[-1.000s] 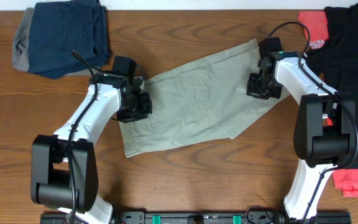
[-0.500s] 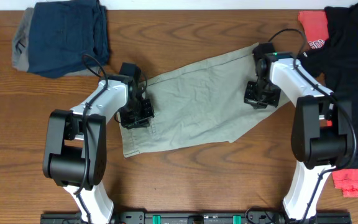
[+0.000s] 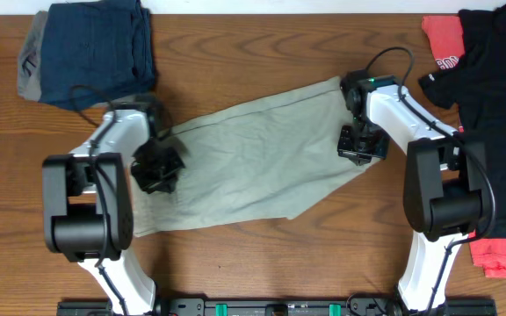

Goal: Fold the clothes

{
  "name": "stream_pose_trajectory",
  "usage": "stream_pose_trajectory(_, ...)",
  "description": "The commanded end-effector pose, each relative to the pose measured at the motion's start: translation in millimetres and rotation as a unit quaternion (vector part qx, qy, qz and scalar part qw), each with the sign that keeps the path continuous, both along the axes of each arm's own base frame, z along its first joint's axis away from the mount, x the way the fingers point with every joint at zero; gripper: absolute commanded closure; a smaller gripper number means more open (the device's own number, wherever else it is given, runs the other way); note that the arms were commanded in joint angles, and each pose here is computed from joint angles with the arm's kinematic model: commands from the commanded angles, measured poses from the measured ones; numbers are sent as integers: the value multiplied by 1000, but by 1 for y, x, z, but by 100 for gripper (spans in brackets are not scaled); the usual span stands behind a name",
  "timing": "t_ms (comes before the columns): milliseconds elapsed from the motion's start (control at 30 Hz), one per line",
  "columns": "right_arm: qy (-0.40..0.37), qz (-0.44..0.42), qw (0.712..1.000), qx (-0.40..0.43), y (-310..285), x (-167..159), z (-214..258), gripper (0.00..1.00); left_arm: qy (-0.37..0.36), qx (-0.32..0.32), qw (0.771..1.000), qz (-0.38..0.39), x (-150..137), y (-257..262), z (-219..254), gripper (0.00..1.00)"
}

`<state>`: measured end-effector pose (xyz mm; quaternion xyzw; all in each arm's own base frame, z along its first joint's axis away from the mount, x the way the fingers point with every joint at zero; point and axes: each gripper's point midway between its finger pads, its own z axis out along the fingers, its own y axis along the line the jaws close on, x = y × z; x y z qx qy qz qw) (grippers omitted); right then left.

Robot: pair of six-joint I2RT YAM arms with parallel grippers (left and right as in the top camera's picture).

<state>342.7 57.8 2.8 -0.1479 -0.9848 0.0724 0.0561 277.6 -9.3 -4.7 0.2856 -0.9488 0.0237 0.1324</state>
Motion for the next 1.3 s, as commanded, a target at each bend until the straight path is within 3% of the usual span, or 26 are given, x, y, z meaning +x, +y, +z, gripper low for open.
stream_pose_trajectory(0, -49, 12, 999, -4, 10, 10, 22, 99, 36, 56, 998, 4, -16, 34, -18, 94)
stream_pose_trajectory(133, -124, 82, 988, 50, 44, 32, 53, 99, 34, 54, 998, 3, -15, 36, -18, 94)
stream_pose_trajectory(333, -227, 196, 940, 160, 110, 61, 92, 99, 22, 49, 999, 4, -10, 34, -20, 94)
stream_pose_trajectory(567, -207, 227, 929, 206, 140, 61, 64, 99, 15, 49, 999, 4, -6, 34, -21, 94)
stream_pose_trajectory(933, -158, 213, 948, 177, 112, 70, -4, 99, 14, 49, 999, 4, -6, 34, -21, 94)
stream_pose_trajectory(1267, -173, 151, 972, 46, 20, 96, -9, 98, 15, 49, 999, 4, -6, 34, -21, 94)
